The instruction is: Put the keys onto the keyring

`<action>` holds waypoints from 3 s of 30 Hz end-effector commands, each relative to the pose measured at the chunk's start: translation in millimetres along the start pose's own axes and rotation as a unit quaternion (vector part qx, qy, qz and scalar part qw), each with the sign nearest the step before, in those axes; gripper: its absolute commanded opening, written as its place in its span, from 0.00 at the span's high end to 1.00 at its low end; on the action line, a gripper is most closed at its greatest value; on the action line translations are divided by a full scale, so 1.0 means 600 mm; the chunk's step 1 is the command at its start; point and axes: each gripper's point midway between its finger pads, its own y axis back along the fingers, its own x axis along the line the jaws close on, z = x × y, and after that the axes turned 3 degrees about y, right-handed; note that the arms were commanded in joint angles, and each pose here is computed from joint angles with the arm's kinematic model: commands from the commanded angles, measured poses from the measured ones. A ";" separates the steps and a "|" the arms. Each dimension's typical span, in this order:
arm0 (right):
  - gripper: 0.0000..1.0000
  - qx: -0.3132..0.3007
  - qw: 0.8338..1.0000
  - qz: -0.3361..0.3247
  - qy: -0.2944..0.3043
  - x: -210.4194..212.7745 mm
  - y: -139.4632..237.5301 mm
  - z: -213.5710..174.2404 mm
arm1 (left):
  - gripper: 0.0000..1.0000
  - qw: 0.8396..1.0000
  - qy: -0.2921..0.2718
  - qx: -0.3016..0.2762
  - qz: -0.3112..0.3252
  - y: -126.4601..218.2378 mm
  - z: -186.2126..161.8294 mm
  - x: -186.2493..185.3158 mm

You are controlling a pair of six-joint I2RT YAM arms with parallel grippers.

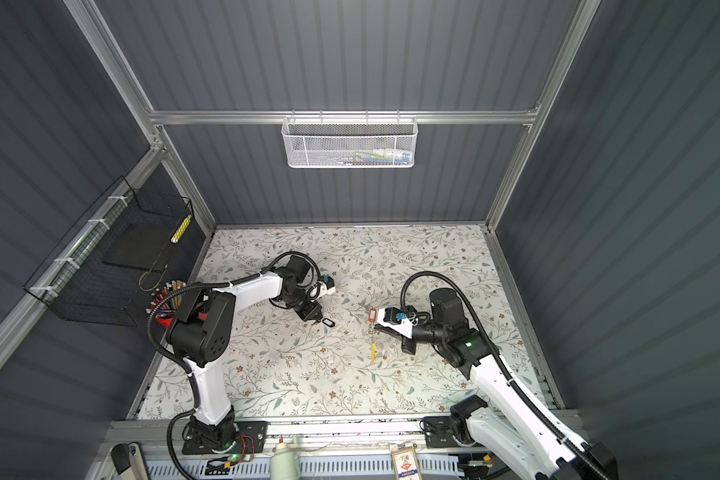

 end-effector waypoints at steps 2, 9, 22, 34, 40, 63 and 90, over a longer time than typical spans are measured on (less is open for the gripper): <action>0.96 -0.010 1.000 -0.003 0.014 -0.007 0.003 0.020 | 0.95 1.000 -0.003 0.014 -0.016 0.002 -0.017 -0.018; 0.96 -0.012 1.000 -0.003 0.014 -0.009 0.003 0.022 | 1.00 0.999 -0.006 -0.005 -0.036 0.019 -0.008 -0.037; 0.96 -0.015 1.000 -0.006 0.015 -0.009 0.002 0.024 | 1.00 0.999 -0.004 -0.025 -0.044 0.036 -0.005 -0.065; 0.95 -0.011 1.000 -0.005 0.012 -0.006 0.001 0.020 | 1.00 0.999 0.005 -0.015 -0.028 0.014 -0.008 -0.057; 0.95 -0.011 1.000 -0.002 0.010 -0.005 -0.002 0.018 | 1.00 0.999 0.023 -0.004 -0.027 0.001 -0.013 -0.054; 0.93 -0.010 1.000 -0.003 0.009 -0.003 -0.004 0.012 | 0.79 0.998 0.050 0.012 -0.039 -0.013 -0.031 -0.060; 0.94 -0.009 1.000 0.001 0.010 -0.005 -0.007 0.012 | 0.92 0.997 0.059 0.013 -0.051 -0.022 -0.033 -0.064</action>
